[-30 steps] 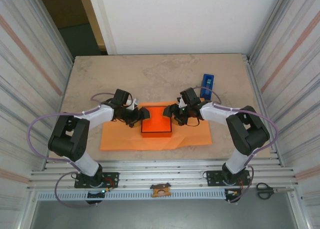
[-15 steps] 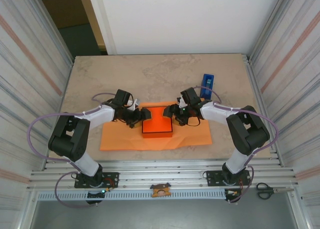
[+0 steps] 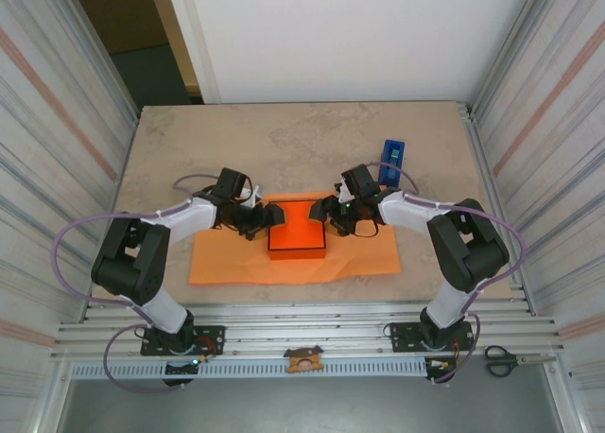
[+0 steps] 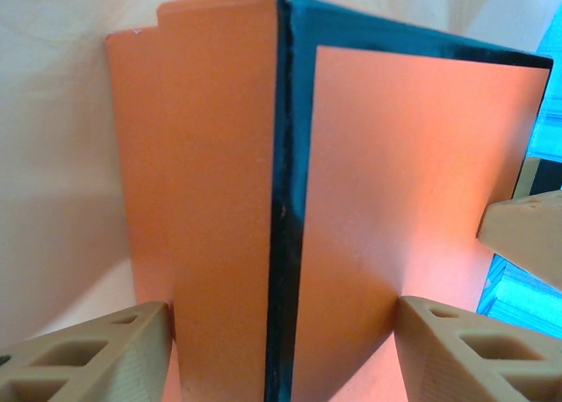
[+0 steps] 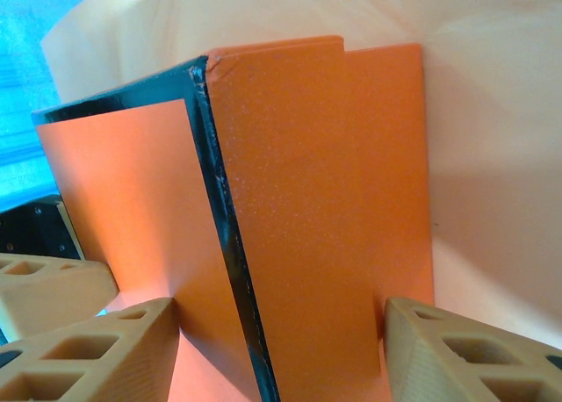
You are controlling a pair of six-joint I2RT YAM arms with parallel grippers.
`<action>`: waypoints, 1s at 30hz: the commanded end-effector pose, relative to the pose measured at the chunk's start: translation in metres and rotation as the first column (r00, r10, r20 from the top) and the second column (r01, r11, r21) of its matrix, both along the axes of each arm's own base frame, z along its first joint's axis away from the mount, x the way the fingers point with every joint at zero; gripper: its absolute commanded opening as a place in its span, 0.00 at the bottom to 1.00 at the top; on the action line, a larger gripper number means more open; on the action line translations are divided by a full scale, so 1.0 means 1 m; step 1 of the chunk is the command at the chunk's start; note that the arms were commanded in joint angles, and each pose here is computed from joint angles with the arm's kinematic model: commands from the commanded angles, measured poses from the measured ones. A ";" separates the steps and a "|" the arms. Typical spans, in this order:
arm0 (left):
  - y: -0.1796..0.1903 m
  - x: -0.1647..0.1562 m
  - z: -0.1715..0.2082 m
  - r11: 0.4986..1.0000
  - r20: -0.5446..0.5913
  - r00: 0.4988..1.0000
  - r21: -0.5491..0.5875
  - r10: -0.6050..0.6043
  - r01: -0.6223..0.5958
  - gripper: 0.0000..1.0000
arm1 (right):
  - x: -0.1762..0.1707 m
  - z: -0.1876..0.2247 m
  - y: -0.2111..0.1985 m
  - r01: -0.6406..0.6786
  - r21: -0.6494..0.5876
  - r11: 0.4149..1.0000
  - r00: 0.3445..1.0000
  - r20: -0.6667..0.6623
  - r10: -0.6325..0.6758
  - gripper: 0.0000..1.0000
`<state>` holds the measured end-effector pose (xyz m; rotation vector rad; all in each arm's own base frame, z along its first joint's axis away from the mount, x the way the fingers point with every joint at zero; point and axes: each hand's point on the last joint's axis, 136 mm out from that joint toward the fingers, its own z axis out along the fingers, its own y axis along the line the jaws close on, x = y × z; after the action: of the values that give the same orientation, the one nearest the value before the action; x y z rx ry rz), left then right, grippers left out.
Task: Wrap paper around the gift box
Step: Place the gift box on the wrapping paper.
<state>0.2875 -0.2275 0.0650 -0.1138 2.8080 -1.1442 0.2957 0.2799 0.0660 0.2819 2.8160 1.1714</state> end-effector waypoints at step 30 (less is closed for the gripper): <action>0.008 0.000 0.008 0.999 0.009 1.000 0.032 -0.006 0.006 0.70 | -0.004 0.008 0.011 -0.017 0.015 1.000 1.000 -0.010 0.018 0.61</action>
<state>0.2857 -0.2228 0.0655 -0.1164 2.8311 -1.1194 0.2932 0.2829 0.0659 0.2719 2.8211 1.1742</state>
